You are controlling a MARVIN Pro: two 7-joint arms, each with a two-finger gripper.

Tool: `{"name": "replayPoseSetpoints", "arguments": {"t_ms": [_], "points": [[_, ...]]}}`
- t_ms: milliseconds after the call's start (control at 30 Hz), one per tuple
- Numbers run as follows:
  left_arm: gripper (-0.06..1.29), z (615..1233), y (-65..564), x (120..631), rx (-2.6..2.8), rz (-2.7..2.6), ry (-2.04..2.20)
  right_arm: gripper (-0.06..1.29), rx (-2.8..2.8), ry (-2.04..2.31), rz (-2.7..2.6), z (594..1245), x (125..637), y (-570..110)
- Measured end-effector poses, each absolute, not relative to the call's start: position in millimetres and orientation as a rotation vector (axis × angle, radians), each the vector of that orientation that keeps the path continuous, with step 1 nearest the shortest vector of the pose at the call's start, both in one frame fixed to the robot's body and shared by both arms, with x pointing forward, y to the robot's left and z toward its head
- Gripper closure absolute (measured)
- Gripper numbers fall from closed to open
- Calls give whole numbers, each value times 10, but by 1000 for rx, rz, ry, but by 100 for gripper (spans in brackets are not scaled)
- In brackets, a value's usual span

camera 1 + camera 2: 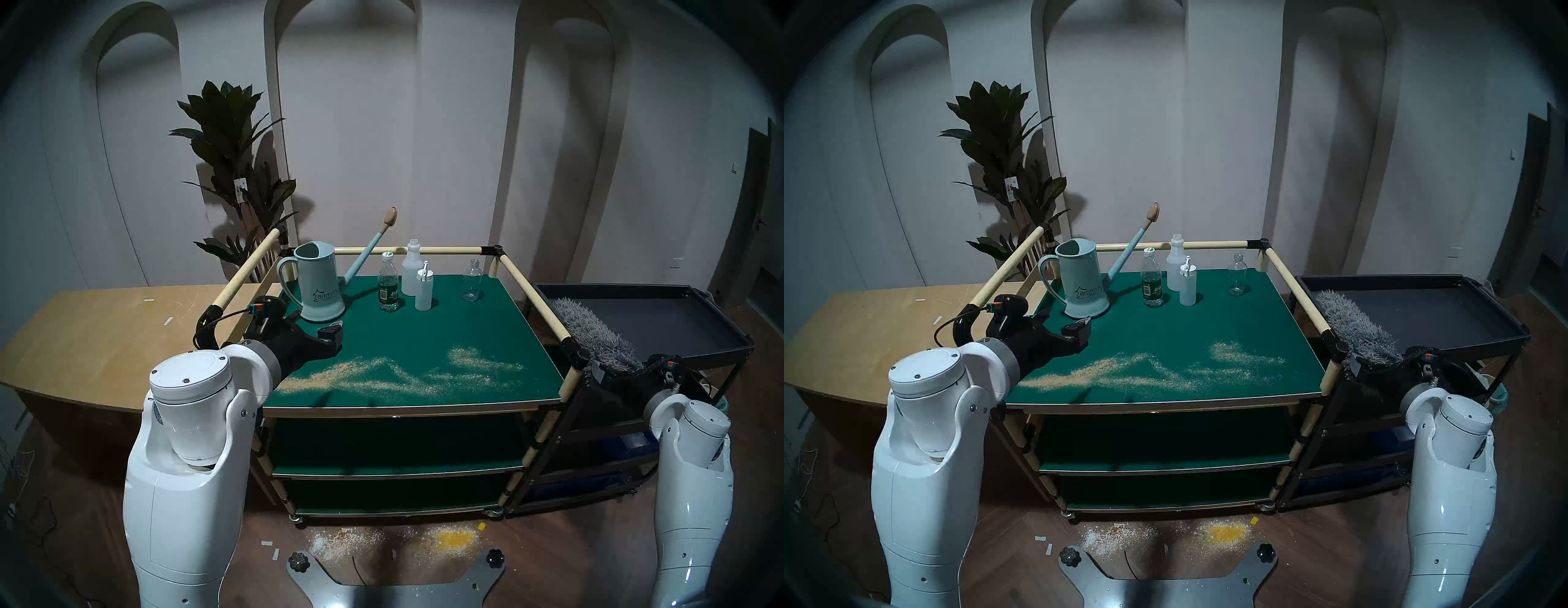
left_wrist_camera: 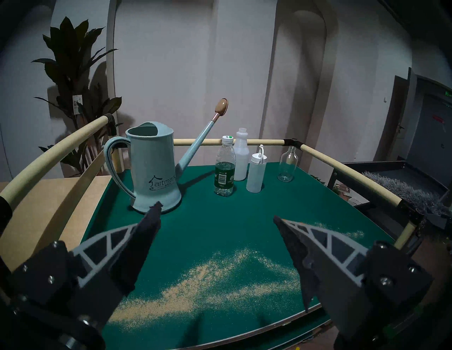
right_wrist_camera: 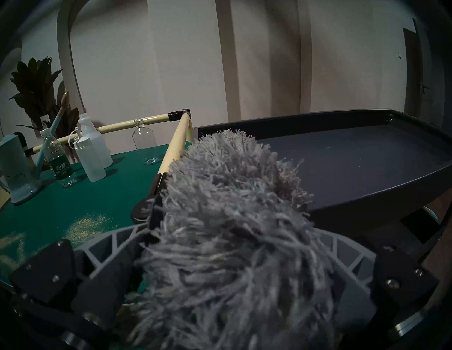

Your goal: Dust the shelf with the duster

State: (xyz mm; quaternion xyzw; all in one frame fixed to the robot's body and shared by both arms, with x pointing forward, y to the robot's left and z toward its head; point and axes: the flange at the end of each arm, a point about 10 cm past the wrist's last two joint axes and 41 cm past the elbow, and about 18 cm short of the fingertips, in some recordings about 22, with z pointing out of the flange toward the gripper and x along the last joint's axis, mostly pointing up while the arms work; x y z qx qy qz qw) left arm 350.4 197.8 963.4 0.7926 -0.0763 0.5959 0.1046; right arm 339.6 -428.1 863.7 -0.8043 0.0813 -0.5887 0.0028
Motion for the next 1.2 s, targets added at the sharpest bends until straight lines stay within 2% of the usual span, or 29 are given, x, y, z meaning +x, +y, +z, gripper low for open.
{"name": "replayPoseSetpoints", "arguments": {"t_ms": [433,533,700,800,900,933,1200], "points": [[-2,9628,1968,3496,2330,1751,-219,-1,-2543,268,-1848,8639,3417,-4327],[-2,9623,1960,3497,2327,1746,-222,5,-2549,277,-1840,8642,3408,-4349],[-2,9619,1953,3500,2323,1741,-225,69,-2558,289,-1818,8637,3398,-4367],[-2,9611,1951,3505,2323,1737,-225,80,-2558,294,-1808,8639,3394,-4374],[-2,9605,1948,3508,2323,1735,-224,84,-2552,296,-1804,8649,3390,-4381],[-2,9601,1948,3511,2324,1733,-223,89,-2548,298,-1804,8658,3387,-4386],[-2,9579,1945,3543,2324,1727,-214,92,-2476,312,-1875,8930,3354,-4445]]}}
